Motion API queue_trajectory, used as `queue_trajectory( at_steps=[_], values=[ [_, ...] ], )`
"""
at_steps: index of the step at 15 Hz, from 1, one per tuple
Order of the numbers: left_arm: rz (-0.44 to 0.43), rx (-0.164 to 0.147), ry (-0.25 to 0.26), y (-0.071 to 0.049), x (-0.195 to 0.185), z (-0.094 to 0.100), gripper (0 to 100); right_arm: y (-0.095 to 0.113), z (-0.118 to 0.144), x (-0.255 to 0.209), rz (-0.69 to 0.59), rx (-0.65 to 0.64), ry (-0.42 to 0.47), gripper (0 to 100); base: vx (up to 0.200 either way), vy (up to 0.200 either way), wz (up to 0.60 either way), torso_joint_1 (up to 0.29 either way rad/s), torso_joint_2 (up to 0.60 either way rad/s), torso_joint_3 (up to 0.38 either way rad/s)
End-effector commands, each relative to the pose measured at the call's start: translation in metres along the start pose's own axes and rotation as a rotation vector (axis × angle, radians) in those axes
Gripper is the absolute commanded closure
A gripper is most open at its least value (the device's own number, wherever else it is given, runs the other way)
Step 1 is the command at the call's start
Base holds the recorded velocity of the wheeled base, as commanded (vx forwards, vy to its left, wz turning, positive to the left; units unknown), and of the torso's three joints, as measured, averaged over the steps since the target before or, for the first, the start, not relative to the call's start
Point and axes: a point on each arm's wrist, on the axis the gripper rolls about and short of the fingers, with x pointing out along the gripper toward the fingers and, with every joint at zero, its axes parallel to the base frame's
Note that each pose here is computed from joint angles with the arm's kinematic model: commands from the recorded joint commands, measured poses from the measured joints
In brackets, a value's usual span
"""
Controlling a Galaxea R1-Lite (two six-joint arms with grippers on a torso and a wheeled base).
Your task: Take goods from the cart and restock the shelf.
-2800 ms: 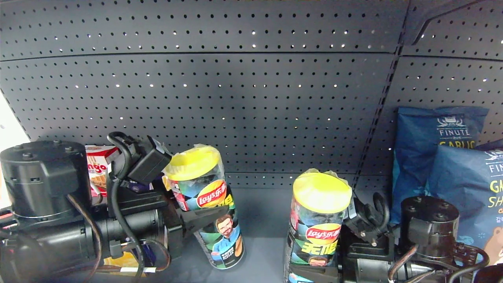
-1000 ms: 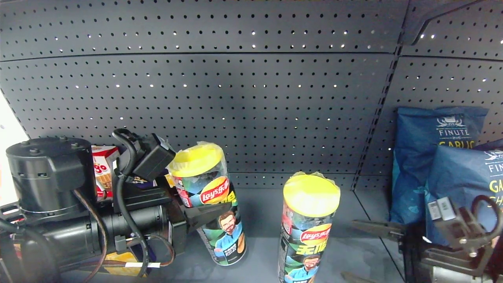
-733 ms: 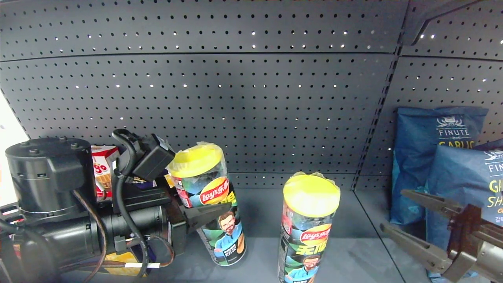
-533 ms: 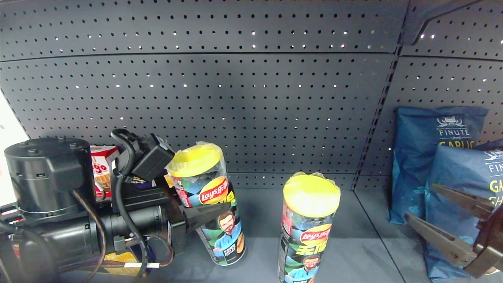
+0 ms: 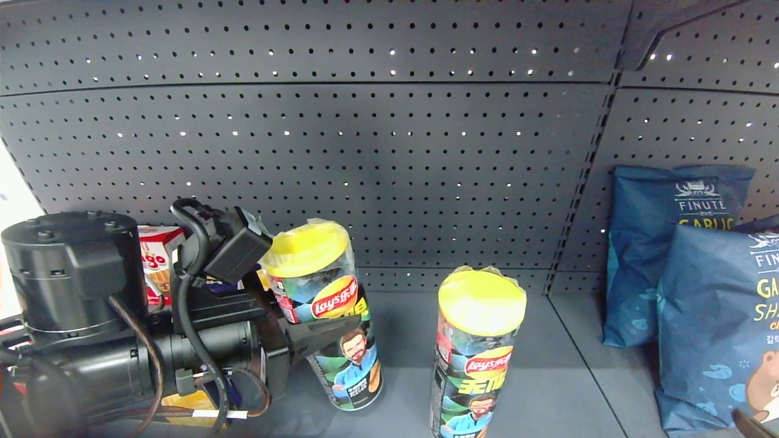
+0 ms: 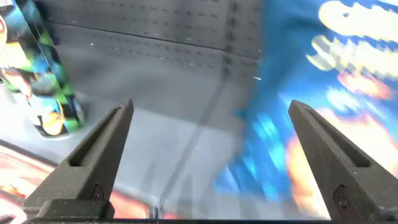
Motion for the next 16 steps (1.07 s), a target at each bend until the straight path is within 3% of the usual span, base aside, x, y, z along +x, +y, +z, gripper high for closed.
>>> queue_trajectory(
  at_steps=[1,2,4,9,13,15,16],
  values=[
    [0.0,0.002,-0.004,-0.001,-0.001,0.001,100,0.011,-0.026,-0.044,-0.149,-0.007,-0.104,0,0.0,0.0,0.0,0.0,0.0,0.0],
    [0.002,0.003,-0.006,-0.001,-0.002,0.001,100,0.013,-0.041,-0.051,-0.257,0.02,-0.062,0,0.0,0.0,0.0,0.0,0.0,0.0],
    [0.003,0.011,-0.023,-0.004,-0.008,0.004,100,0.01,-0.043,-0.052,-0.401,0.032,-0.038,0,0.0,0.0,0.0,0.0,0.0,0.0],
    [0.018,0.009,-0.02,-0.009,-0.021,-0.003,100,0.009,-0.046,-0.052,-0.413,0.055,-0.014,0,0.0,0.0,0.0,0.0,0.0,0.0],
    [0.02,0.013,-0.029,-0.011,-0.026,-0.002,100,0.013,-0.046,-0.051,-0.243,0.044,-0.011,0,0.0,0.0,0.0,0.0,0.0,0.0],
    [0.022,0.013,-0.031,-0.011,-0.026,-0.002,100,0.012,-0.046,-0.051,-0.304,0.044,-0.009,0,0.0,0.0,0.0,0.0,0.0,0.0],
    [0.025,0.013,-0.032,-0.01,-0.027,-0.001,100,0.009,-0.046,-0.052,-0.448,0.043,-0.009,0,0.0,0.0,0.0,0.0,0.0,0.0]
  ],
)
